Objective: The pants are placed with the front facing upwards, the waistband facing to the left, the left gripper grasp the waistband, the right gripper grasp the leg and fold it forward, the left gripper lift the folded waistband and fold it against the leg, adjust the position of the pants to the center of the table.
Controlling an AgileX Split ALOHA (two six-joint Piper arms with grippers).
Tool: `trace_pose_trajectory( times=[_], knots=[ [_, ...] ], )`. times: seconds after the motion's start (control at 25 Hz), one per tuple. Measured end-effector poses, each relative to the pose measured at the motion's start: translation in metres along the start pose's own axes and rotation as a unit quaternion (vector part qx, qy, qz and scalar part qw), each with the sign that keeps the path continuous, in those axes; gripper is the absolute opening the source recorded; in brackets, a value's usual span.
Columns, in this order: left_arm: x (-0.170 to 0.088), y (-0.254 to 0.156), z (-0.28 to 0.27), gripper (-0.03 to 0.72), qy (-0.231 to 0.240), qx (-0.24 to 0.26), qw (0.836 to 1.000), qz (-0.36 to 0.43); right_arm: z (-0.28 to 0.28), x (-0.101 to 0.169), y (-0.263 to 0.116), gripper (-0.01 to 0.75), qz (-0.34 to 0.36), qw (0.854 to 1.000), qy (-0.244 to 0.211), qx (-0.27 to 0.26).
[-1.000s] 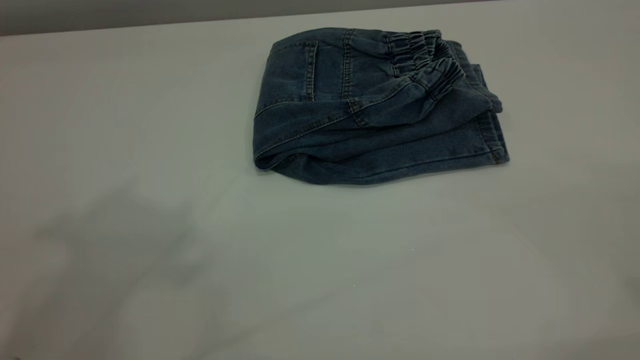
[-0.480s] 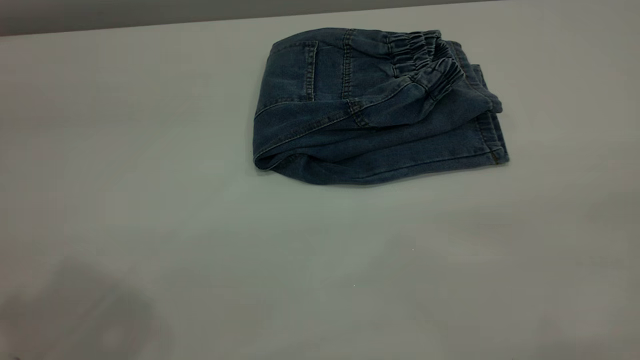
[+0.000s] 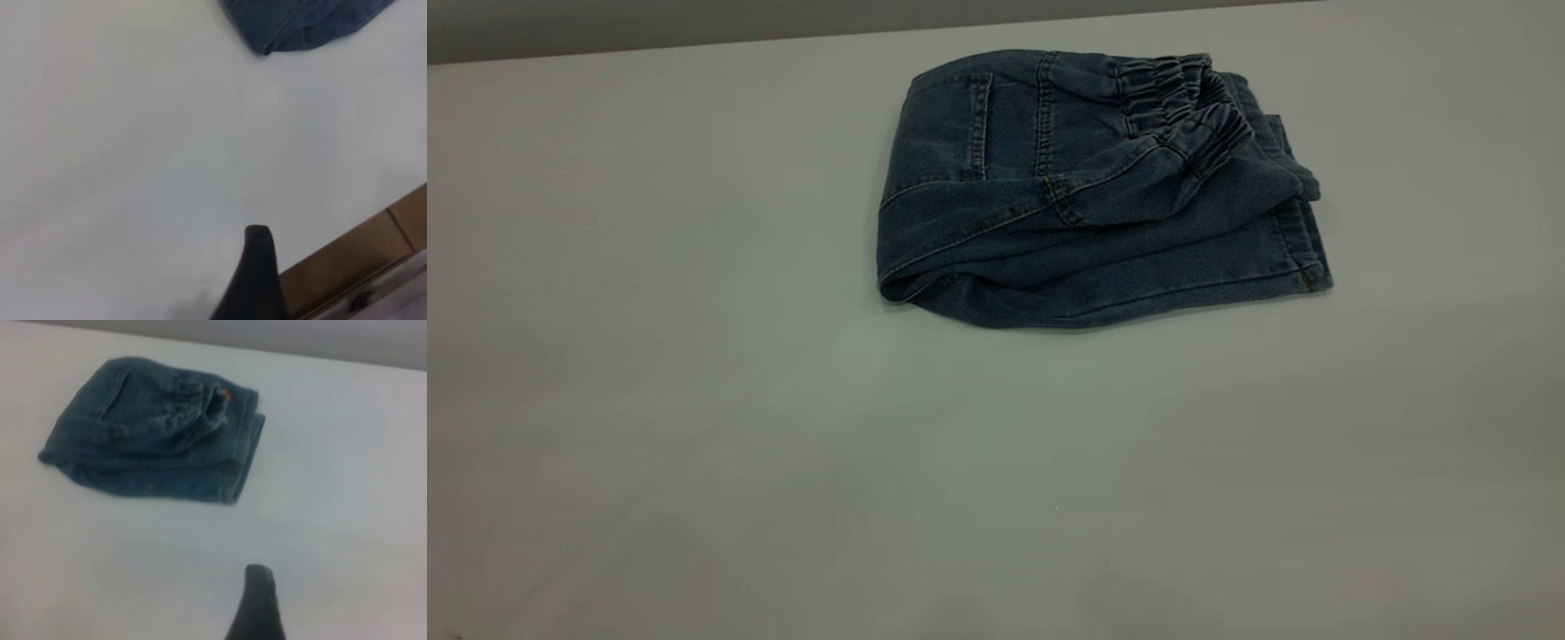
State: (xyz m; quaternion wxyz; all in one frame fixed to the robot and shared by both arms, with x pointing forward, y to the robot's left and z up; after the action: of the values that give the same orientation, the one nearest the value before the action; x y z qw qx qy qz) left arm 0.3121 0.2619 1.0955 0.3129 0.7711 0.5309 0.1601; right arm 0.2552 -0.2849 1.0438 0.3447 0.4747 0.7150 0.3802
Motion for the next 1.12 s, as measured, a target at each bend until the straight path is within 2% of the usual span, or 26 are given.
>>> trace_pose_trajectory(
  times=[0.24,0.4,0.72,0.92,1.12],
  knots=[
    [-0.005,-0.036,-0.002,0.571,-0.048,-0.019,0.999,-0.01,-0.001,0.001,-0.001,0.498,0.001,1.0,0.002,-0.01],
    [-0.009,-0.049,-0.001,0.571,-0.085,-0.069,0.994,-0.01,-0.001,0.003,-0.001,0.498,0.005,1.0,0.008,-0.009],
    [0.006,-0.073,0.006,0.571,-0.041,-0.112,0.993,0.018,-0.001,0.003,-0.001,0.498,0.006,1.0,0.008,-0.009],
    [0.005,-0.068,0.004,0.571,-0.048,-0.144,0.988,0.017,-0.001,0.003,-0.001,0.498,0.006,1.0,0.008,-0.009],
    [0.005,-0.074,0.014,0.571,-0.045,-0.124,0.991,0.02,-0.001,0.003,-0.001,0.498,0.006,1.0,0.008,-0.009]
  ],
)
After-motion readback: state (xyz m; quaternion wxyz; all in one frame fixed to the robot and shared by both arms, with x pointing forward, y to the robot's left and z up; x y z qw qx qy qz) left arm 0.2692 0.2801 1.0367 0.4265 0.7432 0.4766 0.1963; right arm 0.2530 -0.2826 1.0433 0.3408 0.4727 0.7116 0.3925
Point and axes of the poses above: a point on each arm's last joint axis where the gripper is mounted, z pointing out along that axis toward the gripper, x along the wrist's bending axis when the last joint is at zero, y = z × x, the point moved 3 cm from there along z, pointing out along that axis toward the gripper, and after that the axes turned 8 degrees about -z, right-handed, at the moved point
